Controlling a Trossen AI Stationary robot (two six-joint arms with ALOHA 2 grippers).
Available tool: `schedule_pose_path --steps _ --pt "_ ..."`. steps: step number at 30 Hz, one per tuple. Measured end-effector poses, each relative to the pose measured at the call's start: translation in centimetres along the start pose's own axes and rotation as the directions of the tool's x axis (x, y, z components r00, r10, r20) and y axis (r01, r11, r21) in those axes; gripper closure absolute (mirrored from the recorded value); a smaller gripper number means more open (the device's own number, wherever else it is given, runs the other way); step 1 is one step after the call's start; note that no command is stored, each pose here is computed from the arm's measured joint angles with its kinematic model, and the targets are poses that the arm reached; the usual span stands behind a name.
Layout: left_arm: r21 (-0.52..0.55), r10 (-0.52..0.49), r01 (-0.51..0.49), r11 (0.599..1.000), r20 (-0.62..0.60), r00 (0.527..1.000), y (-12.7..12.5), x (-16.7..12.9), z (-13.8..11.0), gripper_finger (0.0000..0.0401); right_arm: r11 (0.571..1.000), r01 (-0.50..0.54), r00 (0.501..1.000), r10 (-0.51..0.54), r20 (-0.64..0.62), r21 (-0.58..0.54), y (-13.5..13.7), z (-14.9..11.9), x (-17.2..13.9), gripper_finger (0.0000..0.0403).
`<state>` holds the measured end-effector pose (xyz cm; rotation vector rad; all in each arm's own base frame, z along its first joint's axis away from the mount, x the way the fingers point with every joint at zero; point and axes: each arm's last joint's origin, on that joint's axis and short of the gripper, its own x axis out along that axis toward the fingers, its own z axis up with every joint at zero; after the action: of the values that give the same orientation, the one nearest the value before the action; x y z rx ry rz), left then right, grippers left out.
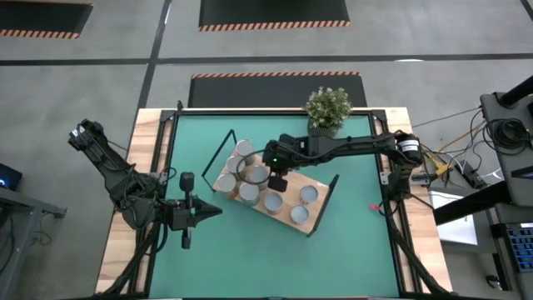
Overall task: Pick and place cans onto a shelf
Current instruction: Put the canned tomatoes on the shelf
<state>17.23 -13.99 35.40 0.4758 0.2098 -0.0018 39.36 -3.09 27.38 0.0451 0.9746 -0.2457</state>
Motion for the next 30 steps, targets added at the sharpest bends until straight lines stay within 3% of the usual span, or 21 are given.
schedule_pose_path --steps 11,18,30 --pt "0.003 -0.001 0.001 1.0 -0.003 1.0 0.0 0.0 0.0 0.0401 0.999 -0.042 0.999 0.043 -0.022 0.019 1.0 -0.4 -2.8 0.0394" --pt "0.0 0.0 0.0 1.0 0.0 1.0 0.0 0.0 0.0 0.0401 0.996 -0.085 0.996 0.085 -0.008 -0.006 2.6 -0.5 -1.8 0.0394" --pt "0.0 0.0 0.0 1.0 0.0 1.0 0.0 0.0 0.0 0.0401 0.995 -0.096 0.995 0.096 0.008 -0.005 2.9 -0.6 -0.7 0.0394"
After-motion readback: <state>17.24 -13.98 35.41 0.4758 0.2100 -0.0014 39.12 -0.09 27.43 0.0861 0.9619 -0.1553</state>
